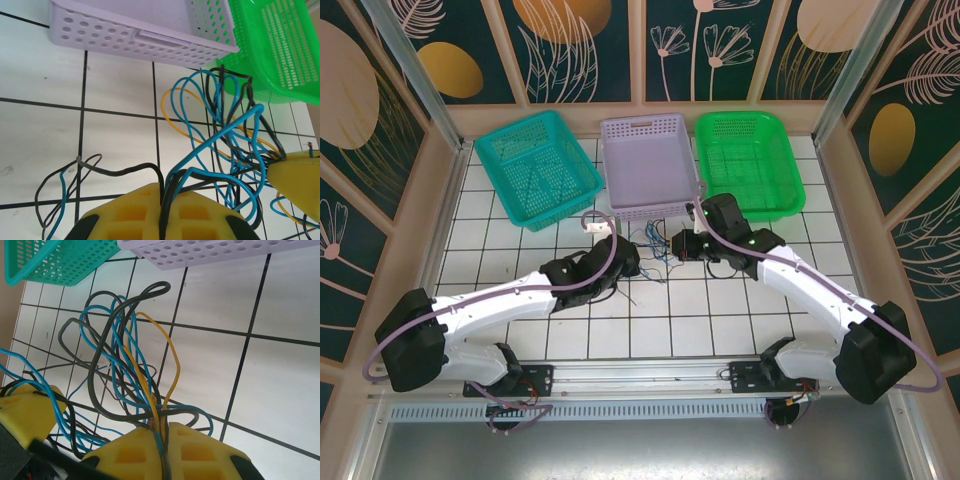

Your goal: Untangle the cables

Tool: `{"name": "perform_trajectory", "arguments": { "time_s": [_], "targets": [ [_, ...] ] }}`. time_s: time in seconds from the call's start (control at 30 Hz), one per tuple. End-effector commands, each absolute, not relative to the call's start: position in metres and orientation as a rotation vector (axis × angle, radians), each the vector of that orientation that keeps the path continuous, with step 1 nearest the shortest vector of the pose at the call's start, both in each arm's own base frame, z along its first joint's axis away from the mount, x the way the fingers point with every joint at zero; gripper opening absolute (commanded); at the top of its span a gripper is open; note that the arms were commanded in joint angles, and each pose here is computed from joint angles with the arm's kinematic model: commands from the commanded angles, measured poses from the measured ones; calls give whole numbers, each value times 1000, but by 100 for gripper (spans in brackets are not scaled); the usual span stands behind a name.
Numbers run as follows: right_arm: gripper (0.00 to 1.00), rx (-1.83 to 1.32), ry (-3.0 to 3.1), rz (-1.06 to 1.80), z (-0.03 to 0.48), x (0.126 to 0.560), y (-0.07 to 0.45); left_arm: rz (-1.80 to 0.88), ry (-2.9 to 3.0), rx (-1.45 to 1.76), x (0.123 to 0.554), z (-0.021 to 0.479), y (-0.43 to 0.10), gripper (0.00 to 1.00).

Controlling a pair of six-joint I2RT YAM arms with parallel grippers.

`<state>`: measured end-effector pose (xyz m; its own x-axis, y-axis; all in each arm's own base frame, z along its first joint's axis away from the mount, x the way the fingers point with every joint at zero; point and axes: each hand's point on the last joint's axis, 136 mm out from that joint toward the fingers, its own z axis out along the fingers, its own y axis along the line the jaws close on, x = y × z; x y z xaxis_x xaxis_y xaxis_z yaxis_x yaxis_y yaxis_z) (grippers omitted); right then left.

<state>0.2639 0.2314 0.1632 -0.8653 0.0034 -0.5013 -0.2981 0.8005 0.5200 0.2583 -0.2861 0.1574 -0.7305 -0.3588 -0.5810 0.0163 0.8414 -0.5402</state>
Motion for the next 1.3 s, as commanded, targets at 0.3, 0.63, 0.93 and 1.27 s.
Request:
{"name": "perform_trajectory", "arguments": {
  "time_s": [0.3, 0.63, 0.93, 1.27],
  "targets": [
    [6, 87, 2520, 768, 142, 282, 182, -394, 2347, -228, 264, 122, -234, 0],
    [34, 203, 2547, 923, 118, 264, 189, -593, 2340, -31, 266, 127, -279, 0],
    [57, 224, 2479, 1116, 134, 258, 210, -701, 2252, 174, 258, 148, -295, 0],
    [67, 425, 2456, 1304, 132, 276, 234, -816, 2052, 364, 244, 203, -301, 0]
  ]
}}
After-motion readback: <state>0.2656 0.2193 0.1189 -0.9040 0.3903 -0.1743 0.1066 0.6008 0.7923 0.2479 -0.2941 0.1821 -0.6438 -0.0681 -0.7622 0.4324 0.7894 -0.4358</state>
